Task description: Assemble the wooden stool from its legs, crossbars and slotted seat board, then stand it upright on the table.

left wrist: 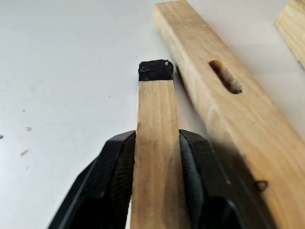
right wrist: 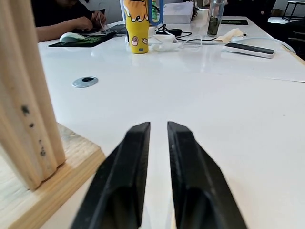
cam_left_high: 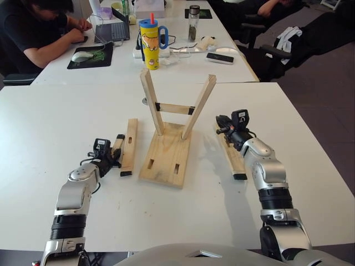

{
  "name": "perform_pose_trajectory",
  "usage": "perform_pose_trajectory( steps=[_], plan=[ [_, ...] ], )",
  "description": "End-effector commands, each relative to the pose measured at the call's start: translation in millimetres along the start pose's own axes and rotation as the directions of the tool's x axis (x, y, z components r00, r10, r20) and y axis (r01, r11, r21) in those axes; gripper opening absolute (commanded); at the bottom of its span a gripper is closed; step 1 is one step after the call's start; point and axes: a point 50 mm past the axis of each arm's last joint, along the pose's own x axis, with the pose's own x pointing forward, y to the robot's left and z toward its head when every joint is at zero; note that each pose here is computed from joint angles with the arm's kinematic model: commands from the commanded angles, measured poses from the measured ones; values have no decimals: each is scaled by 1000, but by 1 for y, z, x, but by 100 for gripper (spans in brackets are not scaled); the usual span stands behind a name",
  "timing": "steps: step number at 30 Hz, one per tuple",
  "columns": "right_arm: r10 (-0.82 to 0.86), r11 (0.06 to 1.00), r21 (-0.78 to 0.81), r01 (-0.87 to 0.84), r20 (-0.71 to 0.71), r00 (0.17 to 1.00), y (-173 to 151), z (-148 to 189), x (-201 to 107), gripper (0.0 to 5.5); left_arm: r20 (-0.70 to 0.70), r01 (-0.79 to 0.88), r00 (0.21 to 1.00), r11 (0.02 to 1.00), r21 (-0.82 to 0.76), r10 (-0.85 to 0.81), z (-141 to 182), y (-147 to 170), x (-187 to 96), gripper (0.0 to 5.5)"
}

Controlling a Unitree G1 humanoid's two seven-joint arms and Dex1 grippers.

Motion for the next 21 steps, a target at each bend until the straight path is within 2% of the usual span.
perform_pose_trajectory(
  steps=[1, 3, 6, 8, 9, 11, 13, 15, 18, 21],
  plan=[
    [-38, 998, 51, 37, 22, 999, -11, 6, -3, 123, -281, -36, 959, 998, -43, 23, -66, 4, -7, 130],
    [-41, 997, 75, 36, 65, 997, -14, 14, -4, 155, -212, -64, 976, 996, -54, 52, -56, 7, -4, 130],
    [-45, 990, 141, 20, 176, 983, -19, 36, -8, 206, 154, -135, 978, 989, -60, 143, -2, 16, -4, 130],
    [-42, 971, 240, -19, 250, 967, -25, 52, -13, 232, 463, -182, 875, 982, 52, 138, 56, 12, -20, 130],
    [-43, 956, 292, -43, 282, 959, -28, 60, -16, 253, 570, -205, 812, 976, 80, 124, 79, 8, -28, 130],
    [41, 857, 448, -254, 431, 901, -27, 87, -26, 284, 735, -230, 677, 962, 149, 48, 120, -7, -46, 130],
    [113, 751, 491, -441, 563, 819, -22, 111, -38, 300, 812, -242, 584, 949, 203, -25, 142, -21, -60, 130],
    [196, 676, 471, -566, 626, 755, -11, 127, -45, 304, 847, -242, 522, 935, 258, -99, 154, -36, -69, 130],
    [369, 576, 433, -694, 620, 693, 23, 136, -45, 304, 854, -140, 446, 921, 363, -269, 168, -74, -79, 130],
    [434, 526, 457, -718, 581, 688, 43, 126, -43, 304, 810, -48, 444, 893, 448, -383, 164, -98, -75, 130]
  ],
)
